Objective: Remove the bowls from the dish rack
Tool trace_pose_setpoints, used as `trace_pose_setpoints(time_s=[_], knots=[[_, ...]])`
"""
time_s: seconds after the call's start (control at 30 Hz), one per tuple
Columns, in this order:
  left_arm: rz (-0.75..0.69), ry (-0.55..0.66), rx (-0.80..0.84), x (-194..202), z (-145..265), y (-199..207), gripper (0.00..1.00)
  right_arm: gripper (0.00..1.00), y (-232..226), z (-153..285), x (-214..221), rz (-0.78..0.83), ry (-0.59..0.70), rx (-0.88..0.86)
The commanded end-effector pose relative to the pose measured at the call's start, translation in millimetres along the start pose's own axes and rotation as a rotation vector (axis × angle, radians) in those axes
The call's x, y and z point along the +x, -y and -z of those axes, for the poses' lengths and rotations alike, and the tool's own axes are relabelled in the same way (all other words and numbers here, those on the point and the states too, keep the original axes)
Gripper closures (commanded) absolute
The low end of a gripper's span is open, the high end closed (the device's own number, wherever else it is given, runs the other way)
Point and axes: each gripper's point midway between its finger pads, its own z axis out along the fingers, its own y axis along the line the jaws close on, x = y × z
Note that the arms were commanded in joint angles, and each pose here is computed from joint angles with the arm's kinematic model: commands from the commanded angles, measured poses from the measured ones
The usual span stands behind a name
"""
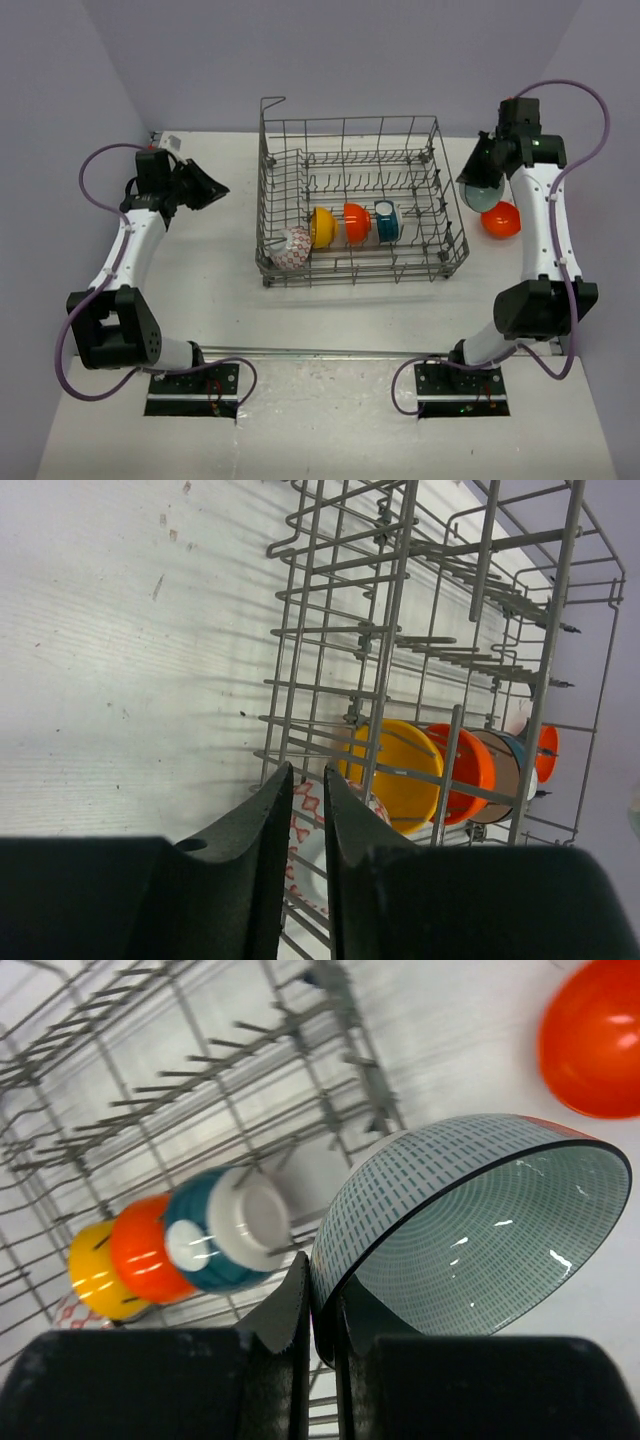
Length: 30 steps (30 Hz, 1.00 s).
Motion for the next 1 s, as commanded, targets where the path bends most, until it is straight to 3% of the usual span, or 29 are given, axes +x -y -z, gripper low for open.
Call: trace_pose_setpoints(time_s=[0.0, 0.03, 0.27, 0.53, 0.97], knots=[[-0.059, 0.033, -0.023, -1.8, 13.7, -3.3, 0.82, 1.0, 43.2, 23.7, -9.3, -0.051, 0.097, 0.125], [-0.058, 0.033, -0.021, -0.9, 14.4, -3.1, 0.88, 1.0, 52.8, 23.3, -8.4, -0.069, 0.099, 0.153], [-0.057, 0.032, -0.021, 5.4, 18.9, -5.1, 1.0, 1.0, 101.0, 0.8, 0.1, -0.154, 0.066, 0.313], [-0.06, 0.03, -0.017, 6.3, 12.9, -8.5, 1.0, 1.0, 140.2, -32.5, 25.6, -0.182, 0.019, 0.442], [-0.042, 0.001, -0.03, 7.7, -6.6, -19.9, 1.0, 1.0, 193.9, -87.4, 70.6, -0.336, -0.138, 0.477]])
